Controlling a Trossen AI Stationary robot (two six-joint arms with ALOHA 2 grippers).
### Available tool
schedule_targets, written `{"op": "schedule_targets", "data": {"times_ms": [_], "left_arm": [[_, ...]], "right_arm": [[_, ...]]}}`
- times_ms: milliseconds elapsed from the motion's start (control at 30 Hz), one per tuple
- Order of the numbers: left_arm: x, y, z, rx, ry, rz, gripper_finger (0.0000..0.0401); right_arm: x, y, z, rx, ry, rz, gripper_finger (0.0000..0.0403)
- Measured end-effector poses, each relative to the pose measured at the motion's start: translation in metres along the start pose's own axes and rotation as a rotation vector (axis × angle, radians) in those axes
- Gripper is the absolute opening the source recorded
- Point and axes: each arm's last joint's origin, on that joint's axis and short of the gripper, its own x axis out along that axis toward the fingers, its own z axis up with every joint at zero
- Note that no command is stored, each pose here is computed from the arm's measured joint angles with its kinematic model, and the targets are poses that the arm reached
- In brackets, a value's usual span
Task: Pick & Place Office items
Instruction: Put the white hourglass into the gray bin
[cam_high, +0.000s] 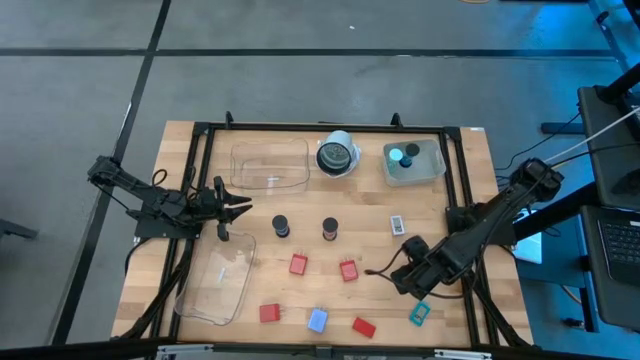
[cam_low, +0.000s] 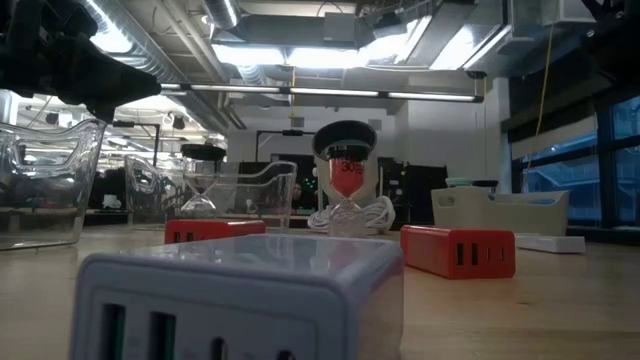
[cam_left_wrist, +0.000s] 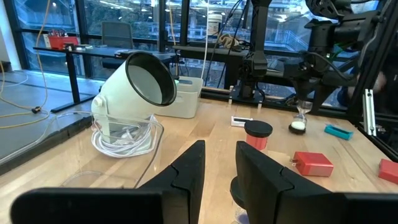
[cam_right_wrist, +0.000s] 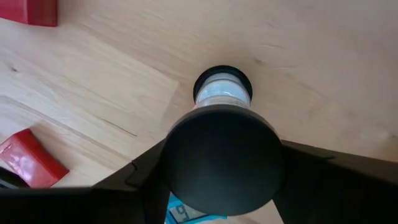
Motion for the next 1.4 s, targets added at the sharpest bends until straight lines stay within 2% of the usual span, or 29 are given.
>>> {"op": "schedule_targets", "data": {"times_ms": [167,300,767,1167,1400], "left_arm": [[0.000,0.000,0.000,0.000,0.000,0.000,0.0086],[0.000,0.000,0.000,0.000,0.000,0.000,0.0086],[0.000,0.000,0.000,0.000,0.000,0.000,0.0086],[0.000,0.000,0.000,0.000,0.000,0.000,0.0086],[0.000,0.000,0.000,0.000,0.000,0.000,0.0086]], "right_arm": [[-0.011,-0.008,0.004,0.002,-0.022,0.001,0.0205],[-0.025,-0.022,0.017,0.034,-0.084,-0.041,0.0205],[-0.076,-0.083,0.101,0.098,-0.258,-0.111,0.0209],[-0.089,-0.121,0.168,0.155,-0.292,-0.228,0.0209],[-0.088,-0.138,0.200,0.215,-0.318,-0.237,0.0209]]}}
